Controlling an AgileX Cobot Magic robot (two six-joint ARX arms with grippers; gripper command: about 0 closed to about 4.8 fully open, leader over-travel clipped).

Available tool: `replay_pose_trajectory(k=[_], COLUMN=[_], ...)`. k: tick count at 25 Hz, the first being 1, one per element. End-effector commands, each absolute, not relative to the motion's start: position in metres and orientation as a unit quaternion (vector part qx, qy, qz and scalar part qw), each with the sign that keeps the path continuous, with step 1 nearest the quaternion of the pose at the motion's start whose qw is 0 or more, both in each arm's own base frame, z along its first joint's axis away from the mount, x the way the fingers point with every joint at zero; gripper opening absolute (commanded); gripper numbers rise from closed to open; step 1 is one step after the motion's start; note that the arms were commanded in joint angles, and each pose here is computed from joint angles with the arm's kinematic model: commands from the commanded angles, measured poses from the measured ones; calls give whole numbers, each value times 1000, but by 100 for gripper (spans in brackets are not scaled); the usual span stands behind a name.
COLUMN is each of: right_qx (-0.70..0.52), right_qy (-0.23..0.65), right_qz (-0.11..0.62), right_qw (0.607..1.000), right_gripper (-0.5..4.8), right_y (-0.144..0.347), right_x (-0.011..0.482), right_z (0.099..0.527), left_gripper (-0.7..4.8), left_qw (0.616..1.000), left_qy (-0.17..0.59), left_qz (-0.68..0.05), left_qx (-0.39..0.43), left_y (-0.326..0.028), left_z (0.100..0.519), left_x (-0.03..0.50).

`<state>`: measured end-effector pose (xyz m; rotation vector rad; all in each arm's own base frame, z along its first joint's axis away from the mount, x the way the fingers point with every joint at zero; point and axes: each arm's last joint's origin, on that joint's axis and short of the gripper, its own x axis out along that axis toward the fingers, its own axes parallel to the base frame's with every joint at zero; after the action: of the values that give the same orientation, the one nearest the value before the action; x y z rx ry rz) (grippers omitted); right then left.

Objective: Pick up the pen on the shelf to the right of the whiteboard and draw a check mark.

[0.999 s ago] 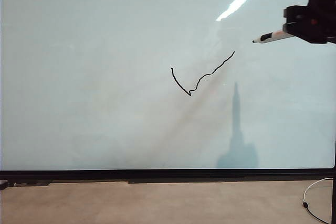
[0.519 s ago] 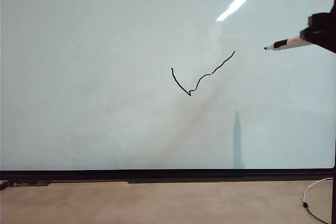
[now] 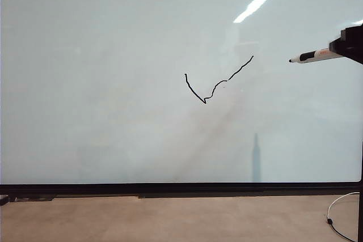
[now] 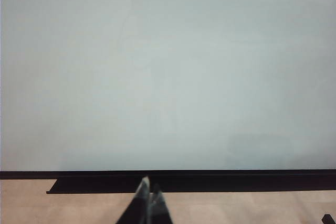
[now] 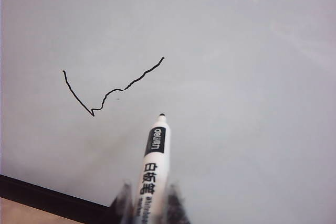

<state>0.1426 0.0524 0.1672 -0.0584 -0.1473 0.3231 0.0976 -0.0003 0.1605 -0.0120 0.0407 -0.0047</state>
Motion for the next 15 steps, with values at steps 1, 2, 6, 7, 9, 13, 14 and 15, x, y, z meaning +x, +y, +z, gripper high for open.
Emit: replay_pose_trajectory(k=[1, 2, 6, 7, 9, 13, 14, 15], right_qx=[-29, -29, -29, -30, -34, -38, -39, -39], right_qy=[-85, -85, -90, -91, -92, -76, -72, -68], right_qz=[159, 159, 159, 158, 157, 156, 154, 151], right_qw=[983, 983, 983, 983, 983, 984, 985, 985], right_gripper=[-9, -9, -9, -9, -9, -9, -9, -9], right_y=[52, 52, 52, 52, 51, 49, 48, 48], right_x=[142, 142, 141, 141, 139, 134, 133, 131], right_z=[170, 170, 172, 172, 174, 174, 173, 174], left_gripper=[-4, -4, -5, -5, -4, -4, -4, -4], left_qw=[1000, 1000, 1000, 1000, 1000, 1000, 1000, 1000], left_qy=[13, 13, 13, 13, 13, 13, 13, 13], left_qz=[-3, -3, -3, -3, -2, -2, -3, -3], left_qx=[-4, -4, -4, -4, -4, -4, -4, -4], left_y=[0, 0, 0, 0, 0, 0, 0, 0], left_z=[163, 163, 163, 163, 163, 163, 163, 163], left_x=[97, 97, 97, 97, 97, 97, 97, 97])
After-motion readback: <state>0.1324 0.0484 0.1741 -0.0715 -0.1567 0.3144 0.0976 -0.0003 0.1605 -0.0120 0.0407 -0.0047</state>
